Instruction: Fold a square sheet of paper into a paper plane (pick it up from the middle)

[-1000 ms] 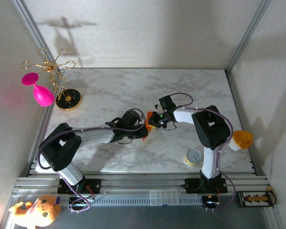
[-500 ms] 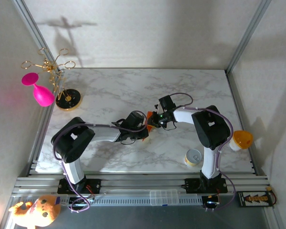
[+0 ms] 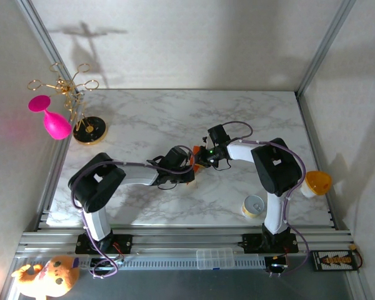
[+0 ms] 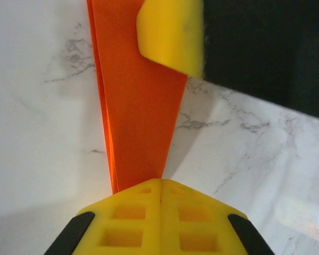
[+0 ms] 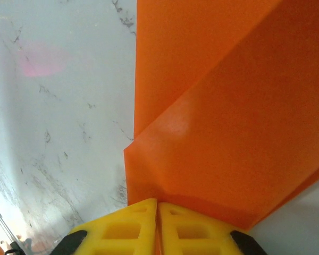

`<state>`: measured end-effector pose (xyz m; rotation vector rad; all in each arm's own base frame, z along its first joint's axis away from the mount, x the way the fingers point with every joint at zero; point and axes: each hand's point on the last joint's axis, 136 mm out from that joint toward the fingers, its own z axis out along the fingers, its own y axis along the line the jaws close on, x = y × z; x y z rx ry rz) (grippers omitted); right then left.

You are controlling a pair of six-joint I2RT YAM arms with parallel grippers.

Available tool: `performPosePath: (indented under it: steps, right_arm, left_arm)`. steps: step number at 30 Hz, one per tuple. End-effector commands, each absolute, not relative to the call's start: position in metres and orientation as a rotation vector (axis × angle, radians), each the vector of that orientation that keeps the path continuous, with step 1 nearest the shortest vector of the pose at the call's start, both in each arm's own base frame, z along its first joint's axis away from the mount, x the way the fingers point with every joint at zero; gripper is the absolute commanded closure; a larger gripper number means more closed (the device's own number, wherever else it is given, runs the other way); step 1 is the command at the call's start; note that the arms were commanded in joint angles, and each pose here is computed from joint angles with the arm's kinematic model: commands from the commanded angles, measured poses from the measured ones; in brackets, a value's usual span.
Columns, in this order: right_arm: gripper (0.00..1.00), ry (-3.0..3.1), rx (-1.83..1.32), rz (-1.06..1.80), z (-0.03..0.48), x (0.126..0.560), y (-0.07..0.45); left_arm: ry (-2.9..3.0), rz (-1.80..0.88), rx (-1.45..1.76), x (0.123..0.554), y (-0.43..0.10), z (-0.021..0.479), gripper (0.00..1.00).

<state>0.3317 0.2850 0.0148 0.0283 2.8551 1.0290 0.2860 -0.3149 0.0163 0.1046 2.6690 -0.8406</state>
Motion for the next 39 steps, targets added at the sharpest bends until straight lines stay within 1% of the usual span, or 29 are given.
performPosePath:
  steps: [1, 4, 8, 12, 16, 19, 23, 30, 36, 39]
  right_arm:
    - [0.89, 2.981, 0.114, 0.778, -0.030, 0.321, 0.257]
    - [0.89, 2.980, 0.117, 0.777, -0.029, 0.321, 0.257]
    - [0.89, 2.979, 0.120, 0.779, -0.028, 0.321, 0.257]
    - [0.89, 2.974, 0.124, 0.784, -0.026, 0.322, 0.258]
    - [0.89, 2.966, 0.155, 0.796, -0.024, 0.322, 0.259]
    - [0.89, 2.955, 0.195, 0.824, -0.023, 0.324, 0.261]
    - [0.89, 2.943, 0.252, 0.866, -0.021, 0.323, 0.264]
    - [0.89, 2.934, 0.307, 0.888, -0.018, 0.322, 0.264]
    - [0.89, 2.925, 0.314, 0.893, -0.015, 0.322, 0.264]
    - [0.90, 2.896, 0.291, 0.937, -0.002, 0.328, 0.269]
  left_arm:
    - [2.895, -0.729, 0.200, 0.235, -0.281, -0.020, 1.00]
    - [2.913, -0.715, 0.228, 0.226, -0.274, -0.019, 1.00]
    - [2.910, -0.674, 0.239, 0.224, -0.264, -0.011, 1.00]
    - [2.813, -0.674, 0.196, 0.246, -0.265, 0.019, 1.00]
    - [2.611, -0.822, 0.060, 0.279, -0.286, 0.066, 1.00]
    - [2.512, -0.938, -0.067, 0.296, -0.300, 0.078, 1.00]
    - [2.494, -0.975, -0.166, 0.307, -0.308, 0.069, 1.00]
    - [2.539, -0.903, -0.211, 0.316, -0.311, 0.045, 1.00]
    - [2.598, -0.847, -0.255, 0.310, -0.303, 0.021, 1.00]
    - [2.648, -0.785, -0.268, 0.304, -0.296, 0.006, 1.00]
